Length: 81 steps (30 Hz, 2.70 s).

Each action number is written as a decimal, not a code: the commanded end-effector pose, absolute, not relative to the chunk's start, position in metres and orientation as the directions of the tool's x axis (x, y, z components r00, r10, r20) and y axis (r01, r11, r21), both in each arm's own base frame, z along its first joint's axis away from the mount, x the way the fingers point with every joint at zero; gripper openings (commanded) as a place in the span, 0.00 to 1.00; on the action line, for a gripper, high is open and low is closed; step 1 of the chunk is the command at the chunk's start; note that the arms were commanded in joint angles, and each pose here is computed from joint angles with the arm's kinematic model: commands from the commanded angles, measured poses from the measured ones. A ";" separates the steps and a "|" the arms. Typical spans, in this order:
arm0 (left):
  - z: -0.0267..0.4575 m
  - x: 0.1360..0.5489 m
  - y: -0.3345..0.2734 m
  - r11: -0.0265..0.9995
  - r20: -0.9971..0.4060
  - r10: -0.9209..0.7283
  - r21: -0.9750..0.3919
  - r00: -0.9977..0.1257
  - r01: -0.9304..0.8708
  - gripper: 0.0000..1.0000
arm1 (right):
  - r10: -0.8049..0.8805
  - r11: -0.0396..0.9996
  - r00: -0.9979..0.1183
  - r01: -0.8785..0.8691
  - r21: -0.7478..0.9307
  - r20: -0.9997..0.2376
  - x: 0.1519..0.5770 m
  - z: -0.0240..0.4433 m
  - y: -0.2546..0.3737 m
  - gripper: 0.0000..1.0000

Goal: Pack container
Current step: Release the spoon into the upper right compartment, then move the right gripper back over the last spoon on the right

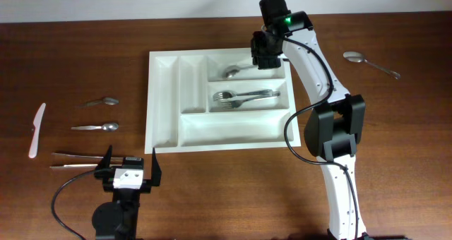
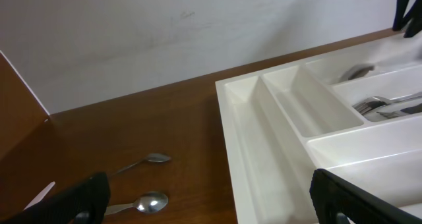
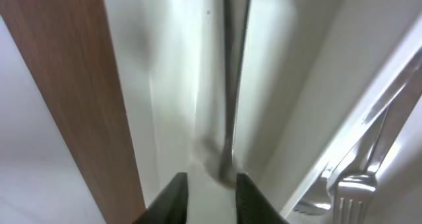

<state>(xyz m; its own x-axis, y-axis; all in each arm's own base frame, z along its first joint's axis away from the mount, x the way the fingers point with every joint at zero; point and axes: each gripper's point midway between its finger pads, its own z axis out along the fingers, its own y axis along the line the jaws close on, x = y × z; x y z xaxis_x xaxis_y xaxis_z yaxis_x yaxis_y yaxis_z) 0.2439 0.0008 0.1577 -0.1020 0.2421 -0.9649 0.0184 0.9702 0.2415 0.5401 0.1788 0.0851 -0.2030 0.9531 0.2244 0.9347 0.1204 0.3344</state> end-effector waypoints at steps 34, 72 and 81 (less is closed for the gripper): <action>0.156 0.244 0.002 0.967 -0.962 0.254 0.254 -0.103 0.013 0.99 | 0.869 0.475 -0.486 0.772 0.422 -0.089 0.541 0.118 -0.126 0.99; 0.156 0.244 0.002 0.967 -0.962 0.253 0.253 -0.103 0.013 0.99 | 0.975 -0.217 0.223 0.959 0.180 -0.015 0.468 0.100 -0.207 0.99; 0.156 0.244 0.002 0.967 -0.962 0.253 0.253 -0.103 0.013 0.99 | 0.929 -0.369 0.369 0.927 0.064 0.016 0.443 0.090 -0.201 0.99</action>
<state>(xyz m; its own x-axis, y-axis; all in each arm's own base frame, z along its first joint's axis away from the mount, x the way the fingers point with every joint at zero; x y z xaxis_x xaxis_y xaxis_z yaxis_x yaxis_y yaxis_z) 0.2439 0.0007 0.1575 -0.1022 0.2421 -0.9649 0.0188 0.9702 0.2414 0.4433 -0.1940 0.0689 0.3157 0.9477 0.0461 0.9482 -0.3169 0.0227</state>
